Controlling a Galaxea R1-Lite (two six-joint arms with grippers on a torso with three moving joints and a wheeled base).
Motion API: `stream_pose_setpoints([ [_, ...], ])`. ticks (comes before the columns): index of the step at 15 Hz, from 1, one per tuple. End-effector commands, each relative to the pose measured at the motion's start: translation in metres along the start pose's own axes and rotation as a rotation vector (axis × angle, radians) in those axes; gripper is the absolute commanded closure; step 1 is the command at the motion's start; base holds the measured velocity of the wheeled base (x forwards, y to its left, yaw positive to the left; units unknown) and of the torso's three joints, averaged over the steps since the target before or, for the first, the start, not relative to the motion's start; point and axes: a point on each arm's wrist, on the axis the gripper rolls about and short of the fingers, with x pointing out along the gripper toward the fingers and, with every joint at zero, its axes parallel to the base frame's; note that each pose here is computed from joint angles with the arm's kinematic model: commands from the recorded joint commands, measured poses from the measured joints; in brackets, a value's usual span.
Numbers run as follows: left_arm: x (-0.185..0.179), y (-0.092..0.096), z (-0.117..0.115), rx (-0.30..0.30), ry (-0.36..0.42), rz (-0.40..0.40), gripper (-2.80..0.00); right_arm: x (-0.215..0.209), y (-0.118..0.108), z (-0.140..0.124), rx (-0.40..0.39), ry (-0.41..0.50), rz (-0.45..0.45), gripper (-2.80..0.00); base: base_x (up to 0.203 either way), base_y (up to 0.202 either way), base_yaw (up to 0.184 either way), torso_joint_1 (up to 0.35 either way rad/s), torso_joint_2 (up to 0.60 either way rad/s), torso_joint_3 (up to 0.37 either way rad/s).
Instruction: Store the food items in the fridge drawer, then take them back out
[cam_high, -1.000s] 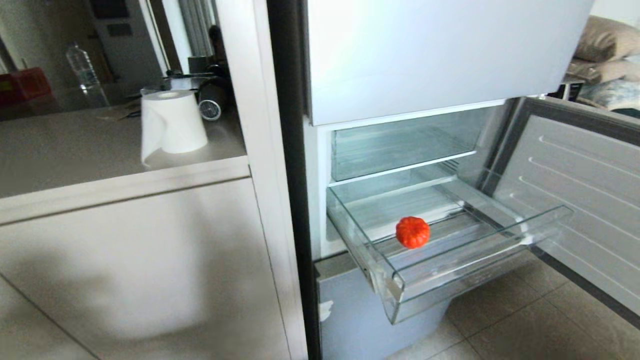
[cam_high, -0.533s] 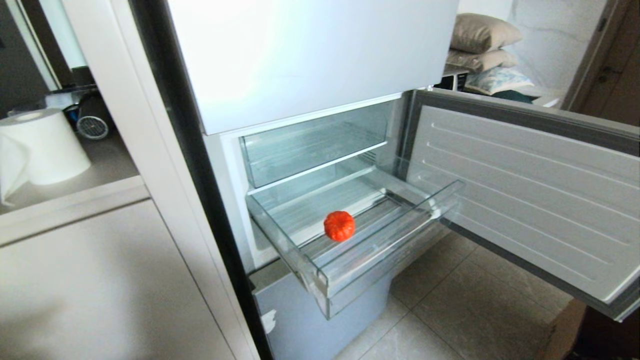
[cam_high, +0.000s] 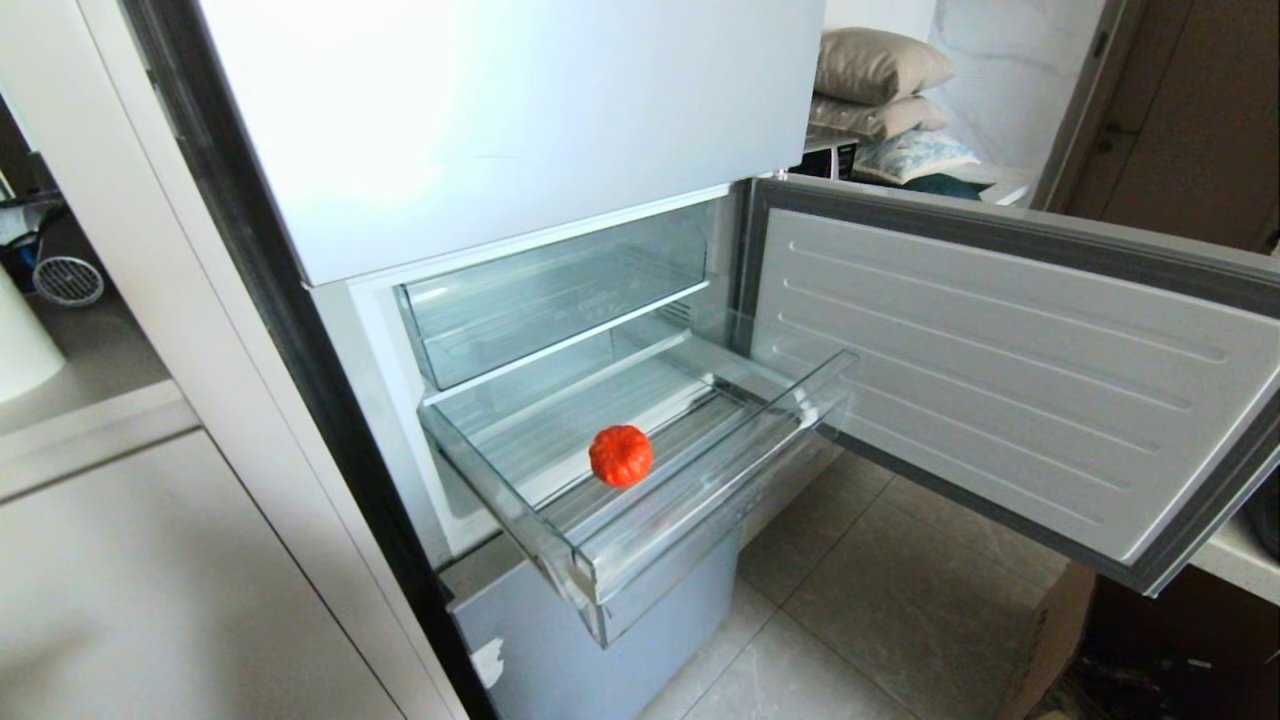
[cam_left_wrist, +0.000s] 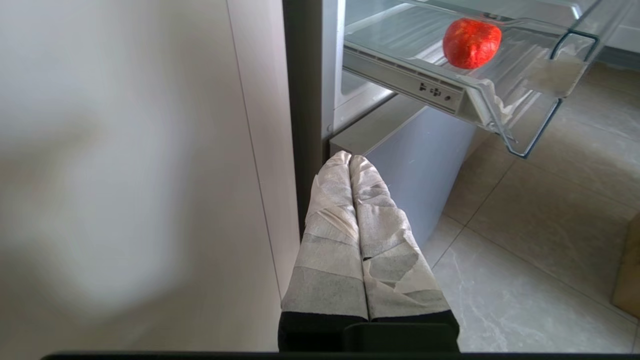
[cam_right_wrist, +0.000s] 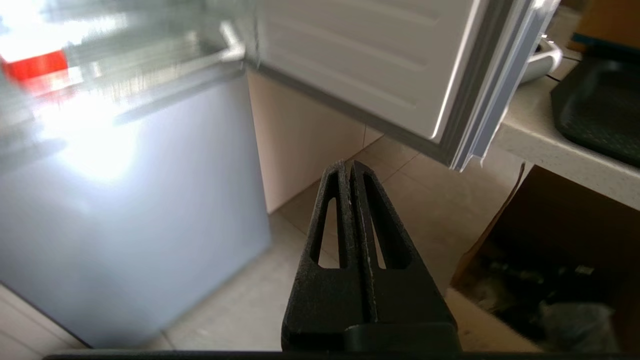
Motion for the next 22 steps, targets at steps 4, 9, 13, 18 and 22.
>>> stream_pose_setpoints([
  [4,0.0,0.0,0.0,0.0,0.001,0.0,0.0,0.063,-0.007,0.071,0.189,0.203,-0.348,0.0,0.0,0.0,0.0,0.0,0.0,0.0],
  [9,0.0,0.0,0.0,0.0,0.001,0.0,0.0,0.129,-0.087,0.091,0.344,0.287,-0.687,0.0,0.0,0.0,0.0,0.0,0.0,0.0],
  [13,0.0,0.0,0.0,0.0,0.001,0.0,0.0,0.159,-0.143,0.075,0.311,0.353,-0.744,0.0,0.0,0.0,0.0,0.0,0.0,0.0],
  [18,0.0,0.0,0.0,0.0,0.001,0.0,0.0,0.184,-0.206,0.059,0.269,0.382,-0.808,-2.8,0.0,0.0,0.0,0.0,0.0,0.0],
  [22,0.0,0.0,0.0,0.0,0.001,0.0,0.0,0.198,-0.259,0.054,0.227,0.386,-0.859,-2.8,0.0,0.0,0.0,0.0,0.0,0.0],
])
